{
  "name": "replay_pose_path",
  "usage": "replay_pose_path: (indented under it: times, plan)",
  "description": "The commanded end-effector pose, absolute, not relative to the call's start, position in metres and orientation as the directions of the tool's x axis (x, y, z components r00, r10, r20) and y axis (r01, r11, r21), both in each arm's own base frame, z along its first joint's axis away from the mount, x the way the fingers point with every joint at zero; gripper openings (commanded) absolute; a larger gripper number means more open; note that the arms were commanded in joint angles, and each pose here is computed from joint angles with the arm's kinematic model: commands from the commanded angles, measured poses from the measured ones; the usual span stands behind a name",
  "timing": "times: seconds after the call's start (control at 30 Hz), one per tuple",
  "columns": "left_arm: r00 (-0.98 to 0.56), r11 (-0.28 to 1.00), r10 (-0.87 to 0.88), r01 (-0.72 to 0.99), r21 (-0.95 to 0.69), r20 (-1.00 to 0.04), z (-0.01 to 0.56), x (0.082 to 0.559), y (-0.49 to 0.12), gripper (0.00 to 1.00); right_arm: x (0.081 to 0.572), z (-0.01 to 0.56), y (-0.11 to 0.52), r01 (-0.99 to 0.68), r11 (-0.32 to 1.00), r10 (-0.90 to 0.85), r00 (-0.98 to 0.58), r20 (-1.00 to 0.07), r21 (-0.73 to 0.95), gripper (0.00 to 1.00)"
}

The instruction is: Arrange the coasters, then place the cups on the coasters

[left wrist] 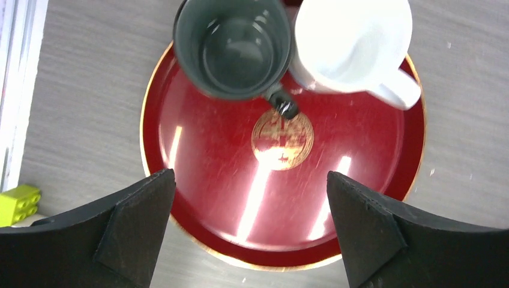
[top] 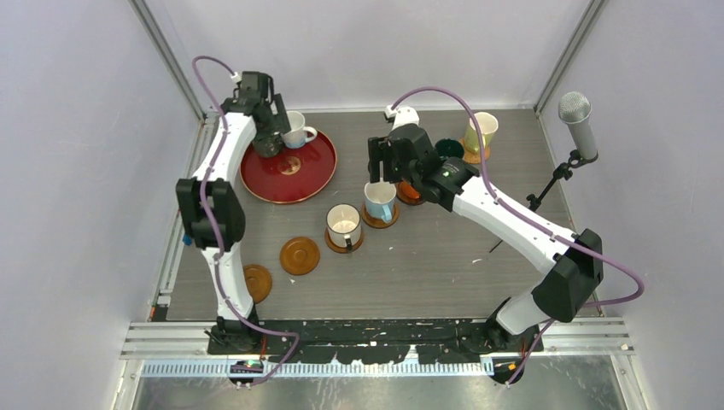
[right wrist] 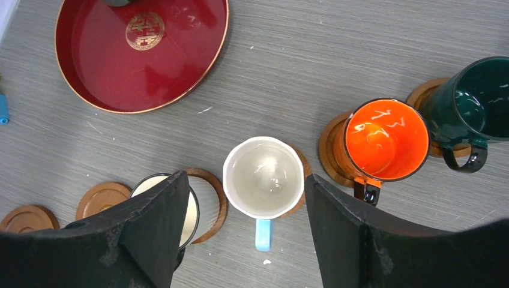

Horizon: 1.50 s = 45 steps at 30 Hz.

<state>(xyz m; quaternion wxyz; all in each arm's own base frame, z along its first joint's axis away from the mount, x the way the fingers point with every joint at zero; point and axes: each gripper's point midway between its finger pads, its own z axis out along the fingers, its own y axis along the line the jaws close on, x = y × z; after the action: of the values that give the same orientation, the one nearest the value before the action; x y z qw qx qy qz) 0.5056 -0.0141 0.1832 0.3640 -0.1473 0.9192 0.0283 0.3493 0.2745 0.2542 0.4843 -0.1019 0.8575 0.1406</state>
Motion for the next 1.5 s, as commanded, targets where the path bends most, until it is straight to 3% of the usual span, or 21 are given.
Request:
replay_pose_path:
  times: [0.0, 0.53, 0.83, 1.0, 1.3, 1.47]
  plan:
    - [-0.662, 0.909, -0.301, -0.417, 0.003, -0.687, 0.184, 0.527, -0.006, 1.00, 0.359, 0.264, 0.269, -0.307, 0.941, -0.029, -0.496, -0.868, 0.144, 0.75]
    - [-0.677, 0.889, -0.310, -0.456, 0.049, -0.667, 0.126, 0.570, -0.004, 0.88, 0.392, 0.259, 0.257, -0.243, 0.960, -0.004, -0.510, -0.860, 0.139, 0.75]
    - [-0.708, 0.885, -0.333, -0.462, 0.052, -0.623, 0.116, 0.560, 0.010, 0.75, 0.399, 0.256, 0.252, -0.226, 0.967, -0.017, -0.521, -0.854, 0.119, 0.75]
    - [-0.717, 0.882, -0.346, -0.469, 0.052, -0.606, 0.113, 0.550, 0.025, 0.57, 0.401, 0.251, 0.251, -0.220, 0.968, -0.014, -0.531, -0.847, 0.121, 0.75]
    - [-0.729, 0.896, -0.316, -0.440, 0.062, -0.607, 0.105, 0.556, 0.026, 0.58, 0.408, 0.251, 0.256, -0.222, 0.967, -0.011, -0.538, -0.843, 0.129, 0.75]
    - [-0.730, 0.903, -0.323, -0.428, 0.036, -0.602, 0.098, 0.560, 0.025, 0.46, 0.408, 0.250, 0.256, -0.220, 0.967, -0.012, -0.545, -0.838, 0.129, 0.75]
